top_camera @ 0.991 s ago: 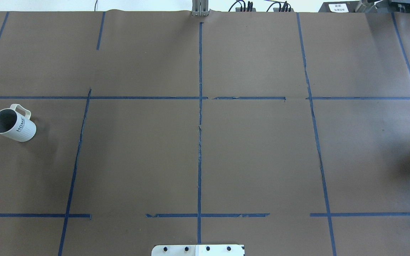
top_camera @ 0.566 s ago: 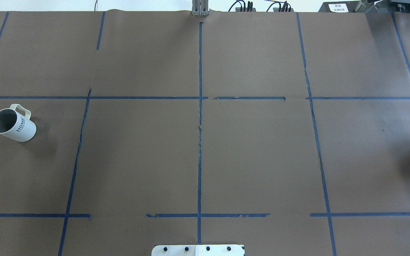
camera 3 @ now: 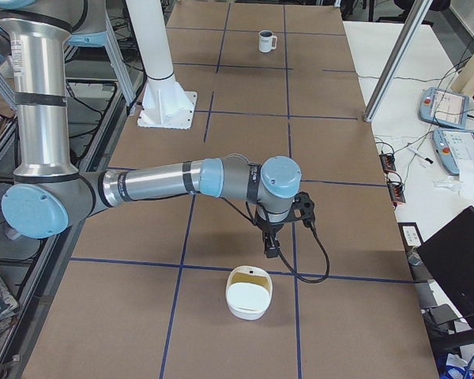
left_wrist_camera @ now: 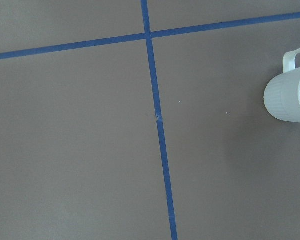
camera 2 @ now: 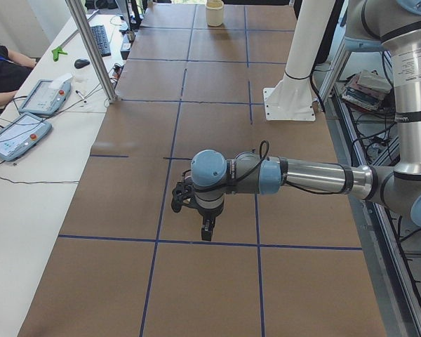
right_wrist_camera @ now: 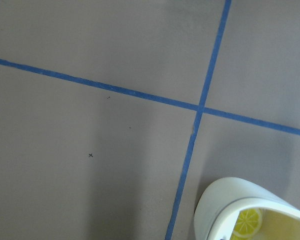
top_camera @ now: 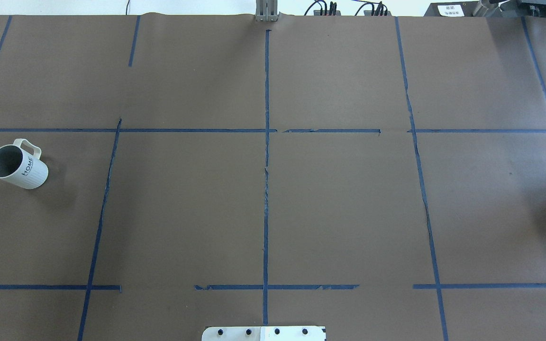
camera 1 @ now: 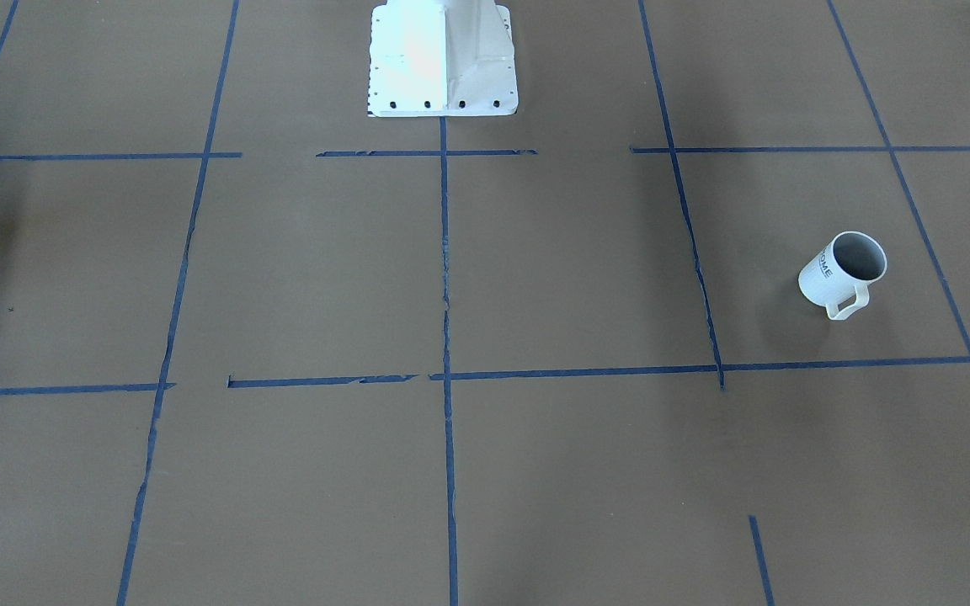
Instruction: Left arm hands cup to right arm to dump lemon
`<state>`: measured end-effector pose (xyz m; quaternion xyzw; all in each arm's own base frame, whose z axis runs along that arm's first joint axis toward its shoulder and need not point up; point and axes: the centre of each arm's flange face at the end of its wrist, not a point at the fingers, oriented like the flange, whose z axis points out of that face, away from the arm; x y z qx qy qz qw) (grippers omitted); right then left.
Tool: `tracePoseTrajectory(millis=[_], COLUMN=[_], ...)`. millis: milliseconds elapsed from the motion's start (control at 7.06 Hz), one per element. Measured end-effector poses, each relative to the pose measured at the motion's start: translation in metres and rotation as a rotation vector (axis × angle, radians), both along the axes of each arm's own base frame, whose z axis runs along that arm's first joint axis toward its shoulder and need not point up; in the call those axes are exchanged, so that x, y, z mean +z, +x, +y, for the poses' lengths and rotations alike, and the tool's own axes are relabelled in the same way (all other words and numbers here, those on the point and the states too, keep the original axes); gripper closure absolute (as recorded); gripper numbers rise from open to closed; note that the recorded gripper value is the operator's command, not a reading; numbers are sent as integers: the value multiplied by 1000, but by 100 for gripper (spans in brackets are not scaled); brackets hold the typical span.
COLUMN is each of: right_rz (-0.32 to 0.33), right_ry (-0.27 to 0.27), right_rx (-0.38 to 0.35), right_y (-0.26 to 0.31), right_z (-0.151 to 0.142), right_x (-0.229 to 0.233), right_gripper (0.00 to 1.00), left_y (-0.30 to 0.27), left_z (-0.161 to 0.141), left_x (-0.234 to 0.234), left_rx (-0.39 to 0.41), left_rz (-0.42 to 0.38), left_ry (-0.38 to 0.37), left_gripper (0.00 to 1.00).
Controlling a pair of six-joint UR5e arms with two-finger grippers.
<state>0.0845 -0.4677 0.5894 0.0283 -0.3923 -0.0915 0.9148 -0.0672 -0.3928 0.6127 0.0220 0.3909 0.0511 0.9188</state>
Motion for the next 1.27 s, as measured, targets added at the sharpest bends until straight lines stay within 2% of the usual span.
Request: tracePoseTrajectory(millis=[425,850,1274], right_rz=[4,8,19], right_ry=[-44,-9,16], right_rx=[7,78,88], right_y=[-10,-29,-33], right_z=[13,30,43], right_x=[12,26,35], right_gripper=[0,0,0], left_y=[0,-1,-1], left_z=[-3,-5,2], left_x=[-1,-7,25], left_rx=[-1,0,-3], left_rz=[2,-1,-9], left_ry=[8,20,-54], left_gripper=[0,0,0])
